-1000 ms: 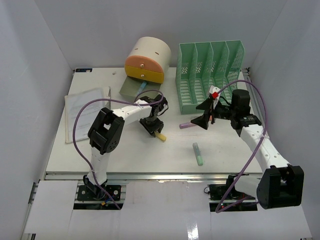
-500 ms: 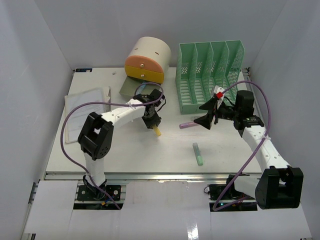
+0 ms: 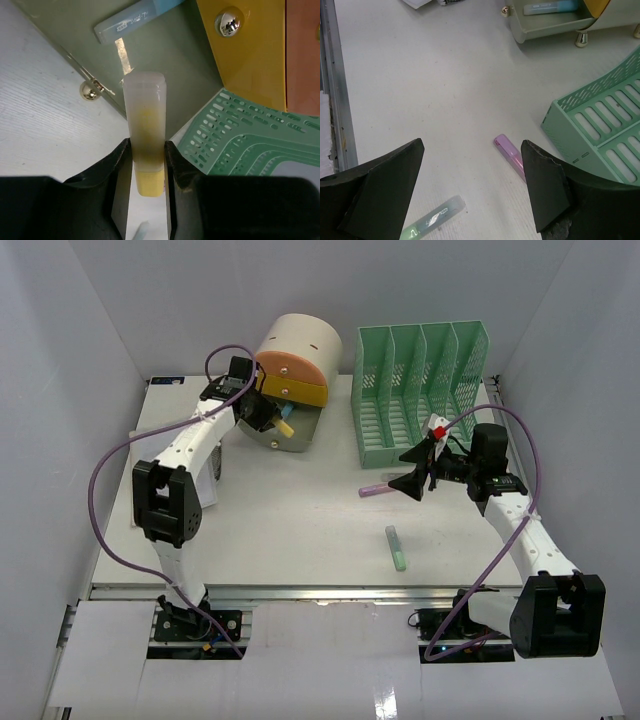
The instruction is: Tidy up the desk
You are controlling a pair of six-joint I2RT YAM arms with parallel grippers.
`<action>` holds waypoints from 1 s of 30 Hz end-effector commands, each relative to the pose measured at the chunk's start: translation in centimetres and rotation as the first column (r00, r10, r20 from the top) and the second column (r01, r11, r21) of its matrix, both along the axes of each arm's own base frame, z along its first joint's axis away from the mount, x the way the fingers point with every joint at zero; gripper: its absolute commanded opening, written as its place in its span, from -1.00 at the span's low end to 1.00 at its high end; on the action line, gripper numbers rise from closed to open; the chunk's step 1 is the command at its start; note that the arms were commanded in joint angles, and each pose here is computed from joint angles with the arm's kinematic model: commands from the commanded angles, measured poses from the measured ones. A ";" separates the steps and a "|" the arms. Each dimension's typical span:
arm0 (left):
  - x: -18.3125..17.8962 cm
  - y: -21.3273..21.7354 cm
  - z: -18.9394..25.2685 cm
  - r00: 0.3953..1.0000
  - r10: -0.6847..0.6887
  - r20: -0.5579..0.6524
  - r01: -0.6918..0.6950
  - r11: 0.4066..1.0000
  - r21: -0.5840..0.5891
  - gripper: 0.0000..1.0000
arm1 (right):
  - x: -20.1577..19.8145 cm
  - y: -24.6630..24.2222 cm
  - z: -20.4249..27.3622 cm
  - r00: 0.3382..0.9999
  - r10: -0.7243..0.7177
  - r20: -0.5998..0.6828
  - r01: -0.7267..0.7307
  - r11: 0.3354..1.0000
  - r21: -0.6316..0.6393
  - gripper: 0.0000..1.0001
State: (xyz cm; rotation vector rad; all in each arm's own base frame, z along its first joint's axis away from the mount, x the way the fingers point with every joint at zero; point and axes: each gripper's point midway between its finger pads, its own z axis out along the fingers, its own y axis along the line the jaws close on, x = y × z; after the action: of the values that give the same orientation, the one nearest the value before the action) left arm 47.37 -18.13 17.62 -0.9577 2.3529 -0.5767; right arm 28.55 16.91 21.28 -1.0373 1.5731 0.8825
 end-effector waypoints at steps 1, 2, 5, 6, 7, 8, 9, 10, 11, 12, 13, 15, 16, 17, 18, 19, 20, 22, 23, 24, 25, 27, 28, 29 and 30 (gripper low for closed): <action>3.3 -1.7 0.2 1.000 -0.021 -0.018 0.019 0.995 -0.101 -0.72 | 0.2 -0.3 0.4 0.999 0.001 0.037 -0.001 1.000 0.002 0.69; 4.0 -1.6 -0.3 0.999 -0.013 -0.031 0.009 0.994 -0.106 -0.57 | 0.3 -0.4 0.3 0.999 -0.001 0.036 0.001 1.000 0.000 0.69; 5.5 -1.3 -1.0 0.999 0.011 -0.046 -0.017 0.992 -0.128 -0.17 | 0.3 -0.6 0.0 0.999 -0.007 0.033 0.007 1.000 -0.006 0.69; 6.0 -1.4 -1.2 0.999 0.004 -0.041 -0.010 0.990 -0.141 0.06 | 0.4 -0.6 -0.1 0.999 -0.008 0.032 0.008 1.000 -0.009 0.69; 6.5 -1.6 -1.3 0.999 -0.011 -0.030 0.006 0.988 -0.153 0.26 | 0.4 -0.6 -0.2 0.999 -0.008 0.031 0.008 1.000 -0.011 0.69; 6.7 -1.8 -1.3 0.999 -0.026 -0.019 0.023 0.987 -0.159 0.35 | 0.4 -0.7 -0.3 1.000 -0.009 0.028 0.009 1.000 -0.014 0.69; 6.8 -1.9 -1.3 0.999 -0.033 -0.016 0.030 0.986 -0.163 0.42 | 0.4 -0.7 -0.4 1.000 -0.009 0.027 0.009 1.000 -0.015 0.69; 7.0 -2.1 -0.9 0.999 -0.046 0.007 0.046 0.985 -0.167 0.47 | 0.3 -0.7 -0.5 1.000 -0.008 0.021 0.008 1.000 -0.017 0.69; 7.1 -2.2 -0.3 0.998 -0.061 0.034 0.065 0.984 -0.166 0.52 | 0.3 -0.7 -0.7 1.000 -0.005 0.016 0.005 1.000 -0.019 0.69; 7.2 -2.2 0.3 0.996 -0.075 0.056 0.083 0.983 -0.161 0.56 | 0.3 -0.7 -0.8 1.000 0.000 0.013 0.000 1.000 -0.019 0.69; 7.1 -2.2 0.6 0.993 -0.091 0.072 0.101 0.983 -0.152 0.57 | 0.1 -0.6 -1.0 1.000 0.010 0.003 -0.009 1.000 -0.021 0.69; 6.8 -2.1 1.2 0.987 -0.124 0.105 0.137 0.982 -0.131 0.59 | -0.2 -0.5 -1.5 0.999 0.031 -0.021 -0.031 0.999 -0.022 0.69; 6.6 -2.0 1.8 0.981 -0.143 0.129 0.159 0.980 -0.117 0.59 | -0.7 -0.3 -1.9 0.998 0.050 -0.047 -0.051 0.999 -0.020 0.69; 6.4 -1.9 2.4 0.975 -0.163 0.153 0.179 0.978 -0.102 0.59 | -1.2 -0.1 -2.2 0.995 0.069 -0.073 -0.070 0.997 -0.016 0.69; 6.0 -1.8 3.3 0.959 -0.204 0.195 0.222 0.972 -0.076 0.59 | -1.4 0.1 -2.7 0.992 0.073 -0.099 -0.078 0.996 -0.038 0.69; 5.6 -1.8 4.2 0.941 -0.245 0.235 0.263 0.964 -0.047 0.60 | -1.8 0.3 -3.2 0.989 0.078 -0.124 -0.087 0.994 -0.062 0.69; 5.2 -1.7 4.9 0.919 -0.285 0.271 0.301 0.954 -0.017 0.60 | -1.2 0.0 -3.9 0.992 0.040 -0.122 -0.056 0.990 -0.127 0.68; 3.6 -2.0 9.0 0.825 -0.392 0.406 0.408 0.912 0.052 0.60 | -1.7 0.4 -5.7 0.988 0.016 -0.152 -0.050 0.973 -0.227 0.68; 2.3 -1.8 8.8 0.790 -0.444 0.423 0.450 0.888 0.092 0.60 | -1.9 0.2 -6.7 0.987 -0.013 -0.163 -0.034 0.959 -0.283 0.69; 0.9 -1.5 8.4 0.752 -0.494 0.437 0.489 0.862 0.133 0.60 | -2.2 0.0 -7.6 0.985 -0.041 -0.170 -0.019 0.941 -0.339 0.69; -0.3 -1.2 8.3 0.709 -0.538 0.457 0.517 0.836 0.183 0.60 | -2.5 -0.2 -8.5 0.983 -0.066 -0.171 -0.006 0.921 -0.390 0.70; -2.5 -0.4 8.8 0.610 -0.610 0.506 0.536 0.788 0.303 0.61 | -3.2 -0.5 -9.7 0.981 -0.107 -0.162 0.018 0.879 -0.476 0.73; -3.6 0.2 8.8 0.583 -0.626 0.518 0.524 0.777 0.350 0.63 | -3.5 -0.6 -10.3 0.979 -0.120 -0.163 0.021 0.861 -0.508 0.74; -4.9 0.9 8.7 0.565 -0.635 0.527 0.505 0.771 0.387 0.65 | -3.9 -0.8 -10.8 0.977 -0.133 -0.167 0.023 0.844 -0.536 0.75; -6.2 1.5 8.5 0.556 -0.635 0.536 0.485 0.771 0.411 0.68 | -4.2 -1.1 -11.3 0.972 -0.156 -0.175 0.030 0.825 -0.565 0.76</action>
State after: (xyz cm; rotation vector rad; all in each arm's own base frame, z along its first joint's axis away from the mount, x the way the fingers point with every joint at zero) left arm 45.00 -18.44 22.49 -0.1541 2.2012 -0.8331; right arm 25.21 18.34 12.40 -1.2620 1.9400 0.7289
